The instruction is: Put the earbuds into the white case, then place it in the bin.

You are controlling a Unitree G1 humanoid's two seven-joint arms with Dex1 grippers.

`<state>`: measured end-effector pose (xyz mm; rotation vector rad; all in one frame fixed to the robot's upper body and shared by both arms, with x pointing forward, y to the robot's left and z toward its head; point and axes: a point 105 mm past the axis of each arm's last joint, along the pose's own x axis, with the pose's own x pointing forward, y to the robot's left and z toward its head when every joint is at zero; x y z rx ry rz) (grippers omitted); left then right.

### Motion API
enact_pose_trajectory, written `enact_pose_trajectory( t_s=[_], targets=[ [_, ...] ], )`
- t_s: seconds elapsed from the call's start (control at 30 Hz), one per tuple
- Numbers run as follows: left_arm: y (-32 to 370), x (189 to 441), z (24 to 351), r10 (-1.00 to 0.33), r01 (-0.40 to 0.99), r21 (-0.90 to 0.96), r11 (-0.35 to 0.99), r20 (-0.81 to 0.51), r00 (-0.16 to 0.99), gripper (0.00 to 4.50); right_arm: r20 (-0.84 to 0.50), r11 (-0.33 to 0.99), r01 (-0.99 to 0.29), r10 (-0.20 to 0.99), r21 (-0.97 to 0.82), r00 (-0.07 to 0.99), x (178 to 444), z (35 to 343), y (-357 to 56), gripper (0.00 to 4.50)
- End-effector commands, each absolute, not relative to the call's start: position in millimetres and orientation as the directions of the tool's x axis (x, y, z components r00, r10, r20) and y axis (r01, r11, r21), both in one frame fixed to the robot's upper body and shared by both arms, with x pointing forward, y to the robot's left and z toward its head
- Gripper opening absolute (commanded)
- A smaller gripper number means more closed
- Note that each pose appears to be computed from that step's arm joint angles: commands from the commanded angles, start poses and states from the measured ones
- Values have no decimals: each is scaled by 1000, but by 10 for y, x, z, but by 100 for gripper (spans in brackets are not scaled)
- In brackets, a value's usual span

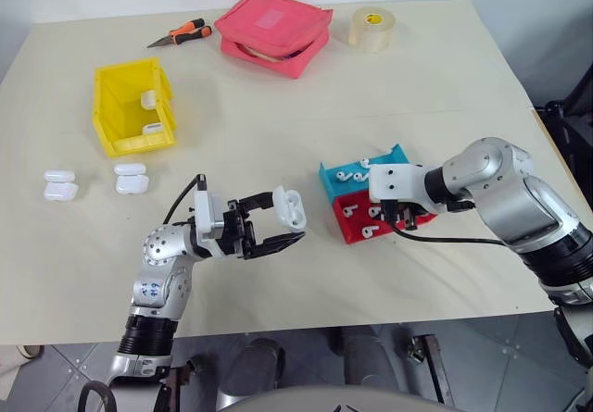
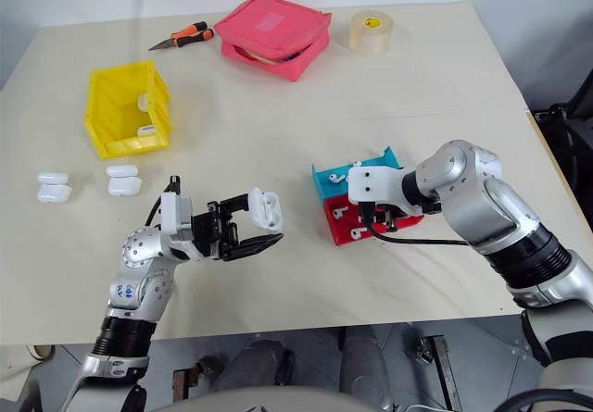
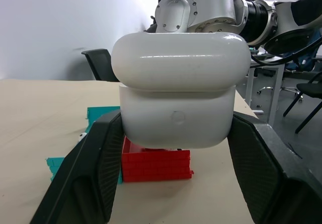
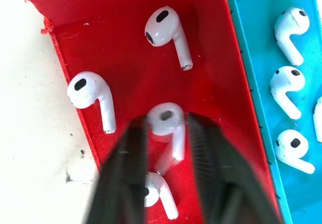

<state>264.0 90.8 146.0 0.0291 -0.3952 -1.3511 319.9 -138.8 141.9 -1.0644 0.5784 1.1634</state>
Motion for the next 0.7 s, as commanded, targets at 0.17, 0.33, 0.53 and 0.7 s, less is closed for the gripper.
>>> enact_pose_trajectory(
  t_s=[0.17,0.33,0.53,0.7],
  targets=[
    [914,2606,1532,-951,930,288,230,268,153,275,-819,15,-922,454,-386,350,3217,1463,-1353,49],
    [934,2584,1512,-952,931,285,229,265,153,275,-799,53,-915,469,-400,376,3217,1503,-1355,49],
    [930,2628,1498,-953,934,281,220,265,145,275,-724,138,-878,515,-458,459,3265,1669,-1360,49],
    [895,2678,1507,-958,939,287,190,265,113,275,-645,229,-843,557,-486,523,3261,1808,-1368,49]
  ],
)
